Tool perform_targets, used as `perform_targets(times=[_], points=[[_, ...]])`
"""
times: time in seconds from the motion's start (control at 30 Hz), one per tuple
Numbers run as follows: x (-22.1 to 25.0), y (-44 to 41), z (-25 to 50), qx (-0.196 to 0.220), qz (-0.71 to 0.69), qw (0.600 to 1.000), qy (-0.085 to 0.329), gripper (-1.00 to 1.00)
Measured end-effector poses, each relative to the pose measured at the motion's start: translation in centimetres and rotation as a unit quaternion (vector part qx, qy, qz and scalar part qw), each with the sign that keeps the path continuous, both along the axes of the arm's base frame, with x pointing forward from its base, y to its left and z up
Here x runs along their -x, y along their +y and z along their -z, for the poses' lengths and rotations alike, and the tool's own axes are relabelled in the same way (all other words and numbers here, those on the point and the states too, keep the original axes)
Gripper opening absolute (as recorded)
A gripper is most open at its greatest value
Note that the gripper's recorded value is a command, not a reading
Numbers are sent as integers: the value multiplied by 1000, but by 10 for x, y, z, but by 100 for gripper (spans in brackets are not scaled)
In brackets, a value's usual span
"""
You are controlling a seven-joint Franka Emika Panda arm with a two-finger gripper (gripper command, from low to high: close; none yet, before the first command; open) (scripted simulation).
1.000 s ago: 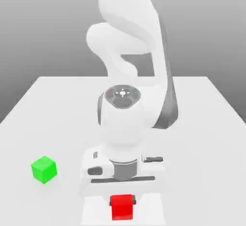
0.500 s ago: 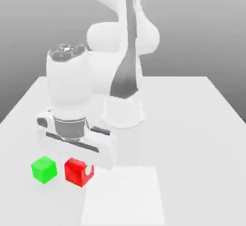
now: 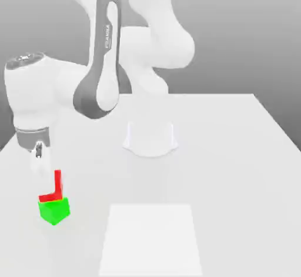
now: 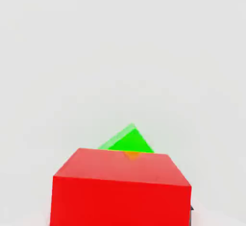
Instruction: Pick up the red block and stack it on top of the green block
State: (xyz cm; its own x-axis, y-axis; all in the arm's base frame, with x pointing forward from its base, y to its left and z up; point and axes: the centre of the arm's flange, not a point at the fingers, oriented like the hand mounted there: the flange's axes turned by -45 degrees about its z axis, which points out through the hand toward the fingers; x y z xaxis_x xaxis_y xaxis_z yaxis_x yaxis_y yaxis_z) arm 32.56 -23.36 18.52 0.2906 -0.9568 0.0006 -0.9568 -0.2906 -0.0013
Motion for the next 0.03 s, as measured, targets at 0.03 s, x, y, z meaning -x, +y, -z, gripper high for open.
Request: perform_targets(times=[0.03], points=[[0, 0, 0, 0, 0, 1000, 0, 100]])
